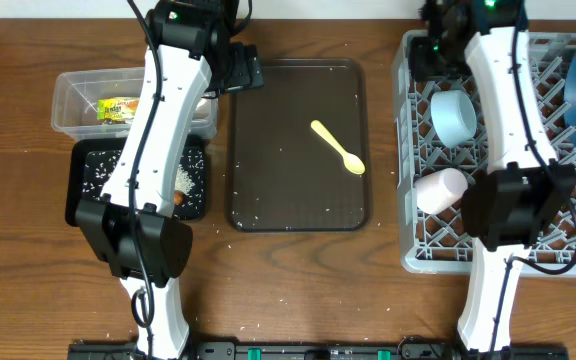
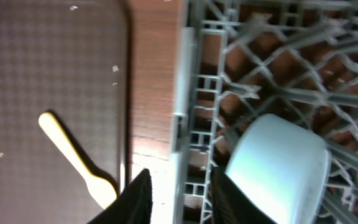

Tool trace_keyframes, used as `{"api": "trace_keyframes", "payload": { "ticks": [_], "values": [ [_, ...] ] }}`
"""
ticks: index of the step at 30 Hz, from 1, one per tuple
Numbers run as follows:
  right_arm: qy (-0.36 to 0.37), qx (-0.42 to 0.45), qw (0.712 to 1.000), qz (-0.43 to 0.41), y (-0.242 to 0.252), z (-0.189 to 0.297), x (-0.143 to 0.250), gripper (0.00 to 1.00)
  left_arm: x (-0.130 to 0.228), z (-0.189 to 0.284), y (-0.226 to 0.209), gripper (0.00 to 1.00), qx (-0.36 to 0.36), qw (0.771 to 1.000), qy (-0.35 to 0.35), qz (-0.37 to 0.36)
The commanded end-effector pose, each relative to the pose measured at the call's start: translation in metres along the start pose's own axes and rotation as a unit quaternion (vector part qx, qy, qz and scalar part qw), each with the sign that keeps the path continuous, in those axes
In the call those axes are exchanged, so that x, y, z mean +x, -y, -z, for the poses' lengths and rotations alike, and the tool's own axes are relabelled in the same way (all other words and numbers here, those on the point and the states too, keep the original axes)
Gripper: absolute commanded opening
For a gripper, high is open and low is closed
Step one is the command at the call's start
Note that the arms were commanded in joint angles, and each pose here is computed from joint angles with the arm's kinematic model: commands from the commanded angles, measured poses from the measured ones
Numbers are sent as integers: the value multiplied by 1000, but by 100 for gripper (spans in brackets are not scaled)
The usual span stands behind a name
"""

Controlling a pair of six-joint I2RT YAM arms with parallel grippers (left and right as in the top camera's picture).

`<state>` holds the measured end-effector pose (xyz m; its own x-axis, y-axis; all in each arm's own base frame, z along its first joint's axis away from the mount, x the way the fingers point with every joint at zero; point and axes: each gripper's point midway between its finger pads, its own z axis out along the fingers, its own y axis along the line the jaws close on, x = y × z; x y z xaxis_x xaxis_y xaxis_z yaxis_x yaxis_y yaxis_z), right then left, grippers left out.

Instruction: Sort waste into correct bins and load items into the dishwasher rack

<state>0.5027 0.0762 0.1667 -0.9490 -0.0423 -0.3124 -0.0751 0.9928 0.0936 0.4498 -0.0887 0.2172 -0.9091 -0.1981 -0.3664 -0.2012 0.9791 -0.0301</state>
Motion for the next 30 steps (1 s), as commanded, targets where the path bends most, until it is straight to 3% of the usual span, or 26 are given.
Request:
{"api": "trace_keyframes", "payload": {
  "ticks": [1, 7, 10, 16, 30],
  "values": [
    [27, -26, 998, 49, -41, 22, -4, 33, -1, -1, -4, 100, -7, 1000, 1, -5],
    [-14, -38, 987, 152, -84, -3, 24, 42, -1, -1, -4, 100, -7, 1000, 1, -5],
    [-52, -51, 969, 237, -97, -24, 49, 43, -1, -1, -4, 100, -7, 1000, 1, -5],
    [-87, -102, 938, 319, -119, -61, 85, 43, -1, -1, -4, 100, -7, 1000, 1, -5],
    [-72, -127, 931, 336, -124, -141, 120, 43, -1, -1, -4, 100, -7, 1000, 1, -5]
  ]
}}
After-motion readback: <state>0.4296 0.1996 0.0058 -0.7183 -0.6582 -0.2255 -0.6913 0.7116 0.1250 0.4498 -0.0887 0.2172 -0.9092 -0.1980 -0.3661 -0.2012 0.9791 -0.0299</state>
